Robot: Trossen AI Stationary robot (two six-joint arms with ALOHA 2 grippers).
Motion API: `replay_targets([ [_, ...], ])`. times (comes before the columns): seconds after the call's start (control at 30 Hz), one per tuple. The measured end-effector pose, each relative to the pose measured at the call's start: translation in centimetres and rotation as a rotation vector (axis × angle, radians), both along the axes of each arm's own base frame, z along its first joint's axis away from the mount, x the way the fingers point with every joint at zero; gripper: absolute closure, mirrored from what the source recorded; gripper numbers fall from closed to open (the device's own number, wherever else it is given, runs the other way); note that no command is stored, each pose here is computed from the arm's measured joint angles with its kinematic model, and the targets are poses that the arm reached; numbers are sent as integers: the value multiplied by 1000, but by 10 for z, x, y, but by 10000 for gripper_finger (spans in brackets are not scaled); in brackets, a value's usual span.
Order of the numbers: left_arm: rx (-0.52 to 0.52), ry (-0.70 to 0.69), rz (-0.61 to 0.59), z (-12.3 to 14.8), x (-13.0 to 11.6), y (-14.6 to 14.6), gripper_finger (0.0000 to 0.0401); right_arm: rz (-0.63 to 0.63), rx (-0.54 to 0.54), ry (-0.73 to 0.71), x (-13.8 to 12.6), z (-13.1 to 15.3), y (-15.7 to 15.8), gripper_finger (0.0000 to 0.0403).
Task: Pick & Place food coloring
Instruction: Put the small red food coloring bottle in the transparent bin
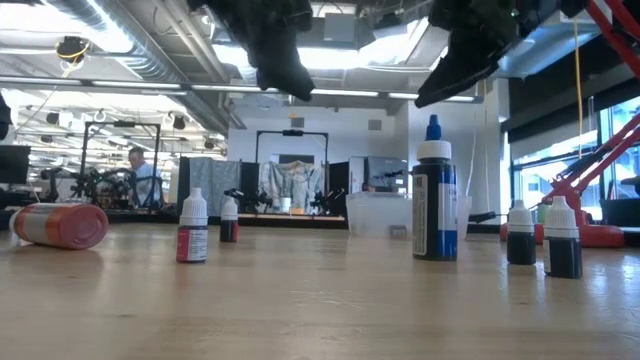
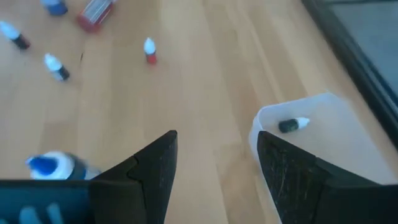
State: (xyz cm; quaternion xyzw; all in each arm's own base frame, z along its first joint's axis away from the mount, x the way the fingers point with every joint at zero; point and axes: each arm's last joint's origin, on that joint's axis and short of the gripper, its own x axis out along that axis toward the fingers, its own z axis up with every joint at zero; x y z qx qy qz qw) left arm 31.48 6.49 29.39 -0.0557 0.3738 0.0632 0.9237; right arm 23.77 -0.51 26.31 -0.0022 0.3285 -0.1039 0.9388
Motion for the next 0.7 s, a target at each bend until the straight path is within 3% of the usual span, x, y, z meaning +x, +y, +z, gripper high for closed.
replay_targets([
  [0.3,-108,199,28,-23,-14,-25,258,-66,-46,-105,4,-7,-2,179],
  [0.5,-137,333,176,-36,-19,-26,258,-66,-47,-103,4,-7,-2,179],
  [0.7,-123,379,138,-50,-9,-32,258,-90,-64,-100,4,-8,-3,179],
])
